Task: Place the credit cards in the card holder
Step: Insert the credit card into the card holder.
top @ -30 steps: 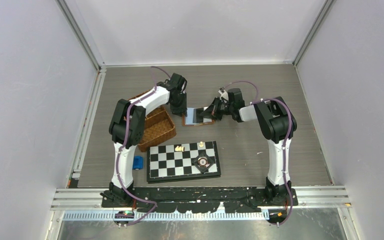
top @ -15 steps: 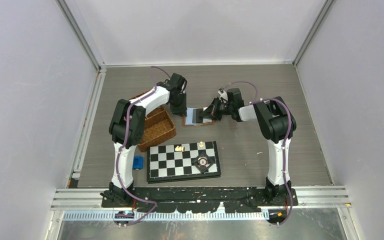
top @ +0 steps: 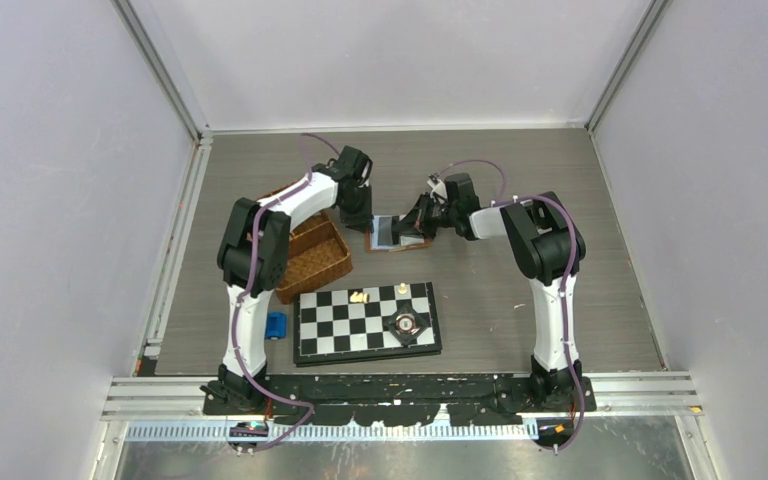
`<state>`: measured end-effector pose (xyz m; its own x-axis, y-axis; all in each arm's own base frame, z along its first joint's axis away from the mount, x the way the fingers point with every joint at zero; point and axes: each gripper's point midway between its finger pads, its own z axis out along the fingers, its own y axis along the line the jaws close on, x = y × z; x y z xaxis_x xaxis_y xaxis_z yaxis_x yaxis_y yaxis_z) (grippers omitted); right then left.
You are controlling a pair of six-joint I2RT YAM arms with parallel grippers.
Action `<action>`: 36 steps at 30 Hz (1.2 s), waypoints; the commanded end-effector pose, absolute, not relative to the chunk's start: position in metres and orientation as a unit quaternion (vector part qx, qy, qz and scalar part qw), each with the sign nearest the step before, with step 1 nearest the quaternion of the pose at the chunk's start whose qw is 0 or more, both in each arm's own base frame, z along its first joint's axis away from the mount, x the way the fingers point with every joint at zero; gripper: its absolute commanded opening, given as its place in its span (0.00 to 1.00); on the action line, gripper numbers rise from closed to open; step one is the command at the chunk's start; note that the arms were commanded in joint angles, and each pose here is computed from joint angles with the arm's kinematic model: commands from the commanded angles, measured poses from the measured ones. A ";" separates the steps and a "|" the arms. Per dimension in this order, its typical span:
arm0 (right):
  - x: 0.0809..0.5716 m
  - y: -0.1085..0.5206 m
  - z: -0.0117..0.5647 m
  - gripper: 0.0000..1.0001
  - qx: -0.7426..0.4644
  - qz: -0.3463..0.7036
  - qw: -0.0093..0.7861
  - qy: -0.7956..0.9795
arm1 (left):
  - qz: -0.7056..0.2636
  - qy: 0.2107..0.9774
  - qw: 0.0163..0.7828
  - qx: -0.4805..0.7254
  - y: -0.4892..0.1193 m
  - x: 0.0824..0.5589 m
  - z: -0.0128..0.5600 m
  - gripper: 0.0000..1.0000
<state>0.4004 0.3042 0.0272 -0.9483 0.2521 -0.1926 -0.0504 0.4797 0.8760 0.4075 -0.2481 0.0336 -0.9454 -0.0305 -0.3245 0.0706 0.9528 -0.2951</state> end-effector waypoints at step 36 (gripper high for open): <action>0.386 0.265 0.049 0.52 0.035 0.339 0.190 0.921 | -0.224 0.958 0.179 0.028 -0.269 0.400 0.065 0.31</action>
<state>0.3761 0.2641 0.0363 -0.9416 0.1980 -0.2725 -0.0290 0.7585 0.6510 0.4011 -0.2633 0.0661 -0.9325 -0.0291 -0.3600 0.1221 0.9127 -0.3900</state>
